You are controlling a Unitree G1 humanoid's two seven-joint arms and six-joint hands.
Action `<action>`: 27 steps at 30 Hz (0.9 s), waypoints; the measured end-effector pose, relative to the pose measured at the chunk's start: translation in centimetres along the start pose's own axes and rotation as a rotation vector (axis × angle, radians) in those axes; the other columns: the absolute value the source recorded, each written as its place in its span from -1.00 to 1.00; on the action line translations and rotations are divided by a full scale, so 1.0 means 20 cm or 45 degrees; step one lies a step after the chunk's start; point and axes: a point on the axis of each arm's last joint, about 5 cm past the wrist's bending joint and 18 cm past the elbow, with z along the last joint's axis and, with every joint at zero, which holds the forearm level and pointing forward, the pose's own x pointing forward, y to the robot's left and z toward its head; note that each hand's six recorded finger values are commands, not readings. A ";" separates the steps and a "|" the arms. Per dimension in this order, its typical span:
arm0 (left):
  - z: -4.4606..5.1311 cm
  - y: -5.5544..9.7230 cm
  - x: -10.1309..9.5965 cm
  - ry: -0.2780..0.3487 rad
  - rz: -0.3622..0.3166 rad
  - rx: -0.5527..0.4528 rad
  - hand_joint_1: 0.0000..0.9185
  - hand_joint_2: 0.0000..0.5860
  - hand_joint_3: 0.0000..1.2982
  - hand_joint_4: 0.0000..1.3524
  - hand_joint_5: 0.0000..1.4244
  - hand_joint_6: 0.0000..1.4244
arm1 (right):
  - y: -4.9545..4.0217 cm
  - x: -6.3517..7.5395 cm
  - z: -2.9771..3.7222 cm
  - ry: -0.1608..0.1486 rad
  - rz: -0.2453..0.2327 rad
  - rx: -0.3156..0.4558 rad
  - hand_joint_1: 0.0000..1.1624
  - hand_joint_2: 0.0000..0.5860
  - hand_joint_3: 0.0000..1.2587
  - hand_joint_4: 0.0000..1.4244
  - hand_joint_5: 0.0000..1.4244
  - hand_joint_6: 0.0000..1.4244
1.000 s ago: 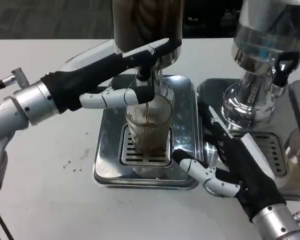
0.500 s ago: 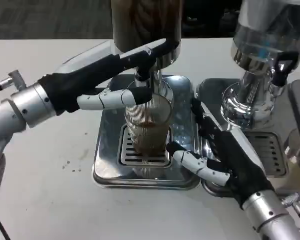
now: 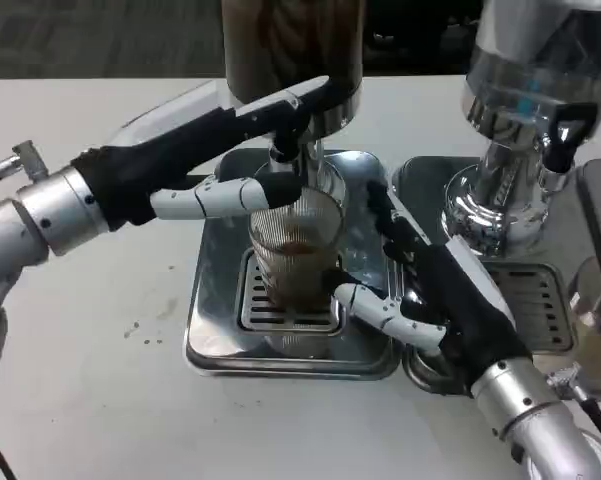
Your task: Grasp the cup under the faucet to collect the drink, then remove the cup.
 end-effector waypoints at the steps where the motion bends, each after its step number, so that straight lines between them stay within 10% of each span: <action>1: 0.000 0.00 0.00 0.000 0.000 0.000 -1.00 -0.58 -0.91 -1.00 -0.96 -0.97 | 0.000 0.00 0.001 -0.002 0.002 0.000 0.08 -0.17 -1.00 -1.00 -1.00 -0.98; 27: -0.011 -0.02 -0.04 0.040 0.039 -0.038 -1.00 -0.59 -0.90 -1.00 -0.95 -0.96 | 0.040 0.19 0.023 -0.053 0.110 0.053 0.07 -0.15 -1.00 -1.00 -1.00 -0.99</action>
